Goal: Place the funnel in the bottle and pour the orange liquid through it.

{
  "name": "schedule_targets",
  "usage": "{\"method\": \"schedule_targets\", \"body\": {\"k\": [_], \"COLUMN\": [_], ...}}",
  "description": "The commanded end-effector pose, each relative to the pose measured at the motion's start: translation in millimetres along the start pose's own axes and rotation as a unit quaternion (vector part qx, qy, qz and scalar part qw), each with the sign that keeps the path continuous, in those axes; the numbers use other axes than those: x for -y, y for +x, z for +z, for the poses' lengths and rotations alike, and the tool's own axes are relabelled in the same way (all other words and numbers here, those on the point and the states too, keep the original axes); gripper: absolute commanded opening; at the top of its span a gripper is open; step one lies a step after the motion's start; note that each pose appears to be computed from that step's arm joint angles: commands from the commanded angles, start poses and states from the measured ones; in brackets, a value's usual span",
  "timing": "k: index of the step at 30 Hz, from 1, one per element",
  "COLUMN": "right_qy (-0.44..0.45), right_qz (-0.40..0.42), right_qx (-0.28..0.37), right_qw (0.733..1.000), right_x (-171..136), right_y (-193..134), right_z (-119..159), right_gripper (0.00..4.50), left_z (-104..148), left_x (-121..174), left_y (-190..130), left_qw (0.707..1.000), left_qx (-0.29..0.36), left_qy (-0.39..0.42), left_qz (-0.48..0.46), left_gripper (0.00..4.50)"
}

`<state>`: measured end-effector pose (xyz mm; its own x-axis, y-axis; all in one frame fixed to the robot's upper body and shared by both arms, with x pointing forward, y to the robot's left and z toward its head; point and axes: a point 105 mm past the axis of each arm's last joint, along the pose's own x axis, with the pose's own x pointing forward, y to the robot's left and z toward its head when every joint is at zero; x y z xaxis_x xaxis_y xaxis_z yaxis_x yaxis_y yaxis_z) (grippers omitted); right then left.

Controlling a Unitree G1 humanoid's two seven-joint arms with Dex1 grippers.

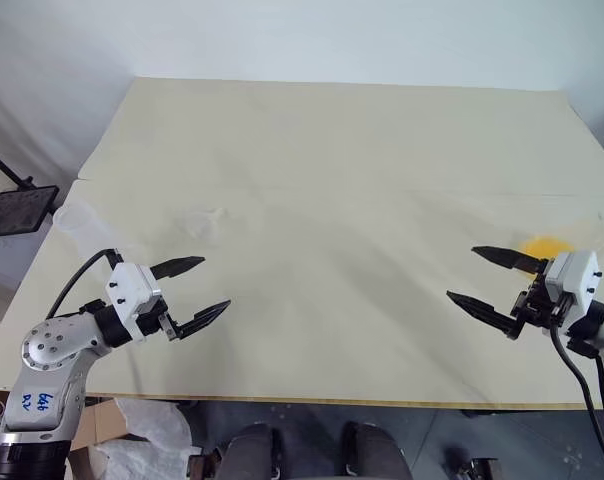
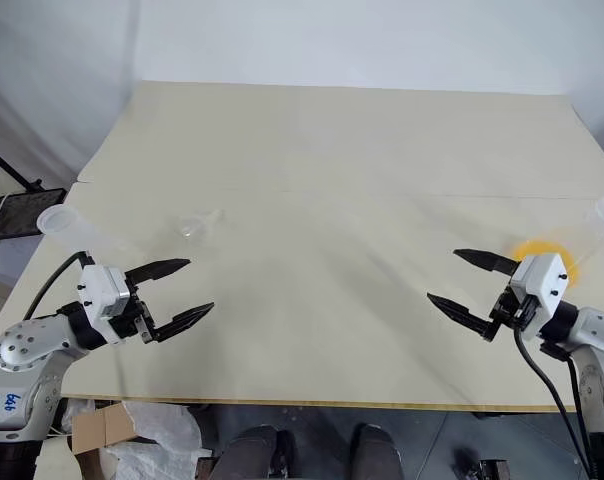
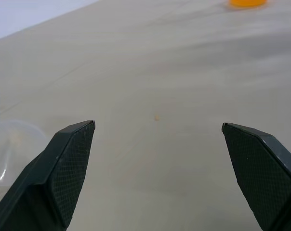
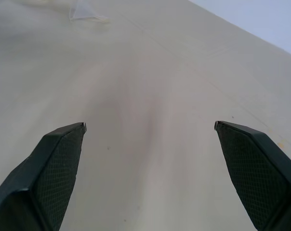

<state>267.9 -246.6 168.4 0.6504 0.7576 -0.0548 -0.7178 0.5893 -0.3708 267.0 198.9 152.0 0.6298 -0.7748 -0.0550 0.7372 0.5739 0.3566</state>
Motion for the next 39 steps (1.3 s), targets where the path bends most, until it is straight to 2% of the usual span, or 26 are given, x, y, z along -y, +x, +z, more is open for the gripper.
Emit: {"method": "schedule_targets", "body": {"k": [1, 9, 13, 16, 19, 22, 25, 29, 32, 39], "right_qy": [-0.012, -0.003, 0.009, 0.012, 0.020, 0.024, 0.022, 0.017, 0.008, 0.013], "right_qz": [-0.001, 0.012, 0.030, 0.057, 0.083, 0.101, 0.128, 0.149, 0.161, 0.138], "right_qx": [0.013, 0.025, 0.060, 0.092, 0.134, 0.151, 0.167, 0.168, 0.153, 0.135], "right_qw": [1.000, 1.000, 0.998, 0.994, 0.987, 0.983, 0.977, 0.974, 0.975, 0.981], "right_x": [0, -4, -11, -22, -34, -40, -49, -53, -54, -46], "right_y": [-2, 1, 19, 37, 60, 72, 84, 89, 87, 78], "right_z": [10, 10, 19, 32, 48, 54, 61, 63, 58, 48], "right_gripper": [4.48, 4.48, 4.48, 4.48, 4.48, 4.48, 4.48, 4.48, 4.48, 4.48], "left_z": [8, 12, 7, -5, -21, -32, -50, -58, -53, -41], "left_x": [-3, -9, -12, -15, -13, -7, 0, 0, -13, -50], "left_y": [2, -5, -24, -45, -78, -100, -138, -163, -168, -151], "left_qw": [1.000, 0.998, 0.992, 0.983, 0.962, 0.945, 0.906, 0.873, 0.856, 0.860], "left_qx": [0.012, 0.042, 0.064, 0.052, 0.038, 0.021, -0.008, -0.012, 0.017, 0.057], "left_qy": [0.021, -0.010, -0.045, -0.062, -0.087, -0.102, -0.125, -0.138, -0.142, -0.142], "left_qz": [0.002, 0.036, 0.095, 0.162, 0.256, 0.309, 0.404, 0.468, 0.496, 0.486], "left_gripper": [4.50, 4.50, 4.50, 4.50, 4.50, 4.50, 4.50, 4.50, 4.50, 4.50]}}
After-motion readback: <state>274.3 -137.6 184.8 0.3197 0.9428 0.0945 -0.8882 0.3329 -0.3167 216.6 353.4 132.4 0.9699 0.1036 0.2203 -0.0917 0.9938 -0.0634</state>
